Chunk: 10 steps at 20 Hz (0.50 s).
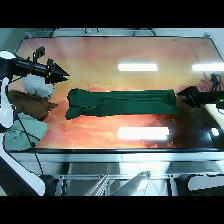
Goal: Fold the shirts.
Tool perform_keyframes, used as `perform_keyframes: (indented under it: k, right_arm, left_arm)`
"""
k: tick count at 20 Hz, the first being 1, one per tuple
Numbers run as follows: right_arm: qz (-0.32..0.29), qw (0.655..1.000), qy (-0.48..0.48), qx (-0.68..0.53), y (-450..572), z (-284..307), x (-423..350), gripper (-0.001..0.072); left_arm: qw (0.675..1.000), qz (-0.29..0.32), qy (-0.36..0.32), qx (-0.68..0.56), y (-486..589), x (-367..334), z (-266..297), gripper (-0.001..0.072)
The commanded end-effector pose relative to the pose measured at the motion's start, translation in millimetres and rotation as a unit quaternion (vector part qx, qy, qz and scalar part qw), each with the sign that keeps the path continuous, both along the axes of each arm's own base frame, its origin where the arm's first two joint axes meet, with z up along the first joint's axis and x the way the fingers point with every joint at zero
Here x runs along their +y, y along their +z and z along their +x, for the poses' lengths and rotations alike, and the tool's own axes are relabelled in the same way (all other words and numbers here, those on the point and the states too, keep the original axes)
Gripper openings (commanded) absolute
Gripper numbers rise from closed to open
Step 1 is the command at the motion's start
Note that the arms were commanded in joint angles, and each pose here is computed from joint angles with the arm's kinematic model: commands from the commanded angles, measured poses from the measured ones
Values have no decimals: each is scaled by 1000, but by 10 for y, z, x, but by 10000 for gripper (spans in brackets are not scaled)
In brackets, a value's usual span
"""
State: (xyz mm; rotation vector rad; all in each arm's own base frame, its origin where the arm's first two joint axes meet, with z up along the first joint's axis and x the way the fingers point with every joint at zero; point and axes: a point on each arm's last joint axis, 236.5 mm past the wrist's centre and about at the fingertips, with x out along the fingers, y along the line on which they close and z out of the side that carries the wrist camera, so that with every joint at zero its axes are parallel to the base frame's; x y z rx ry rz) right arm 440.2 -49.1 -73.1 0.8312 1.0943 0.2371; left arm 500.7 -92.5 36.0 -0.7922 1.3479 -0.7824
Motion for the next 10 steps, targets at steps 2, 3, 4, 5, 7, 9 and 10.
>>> perform_keyframes:
  k: [2, 3, 4, 5, 7, 9, 10]
  right_arm:
    - [29, 998, 40, 41, -271, -13, 452, 647]
    - [35, 997, 51, 46, -310, -14, 583, 642]
    - [40, 996, 61, 50, -342, -13, 708, 634]
    - [44, 995, 69, 52, -361, -14, 800, 602]
    - [44, 994, 81, 49, -376, -15, 897, 212]
    - [44, 995, 79, 48, -374, -9, 880, 28]
    - [44, 995, 76, 48, -372, -5, 852, 18]
  left_arm:
    - [999, 6, -31, -14, 101, -408, -38, 294]
    - [999, 11, -41, -19, 79, -553, -49, 286]
    - [998, 32, -52, -20, -5, -658, -71, 284]
    - [996, 65, -64, -22, -131, -744, -93, 198]
    - [985, 141, -90, -34, -398, -900, -133, 109]
    - [972, 193, -119, -59, -558, -1156, -176, 34]
    - [965, 215, -129, -79, -628, -1298, -166, 33]
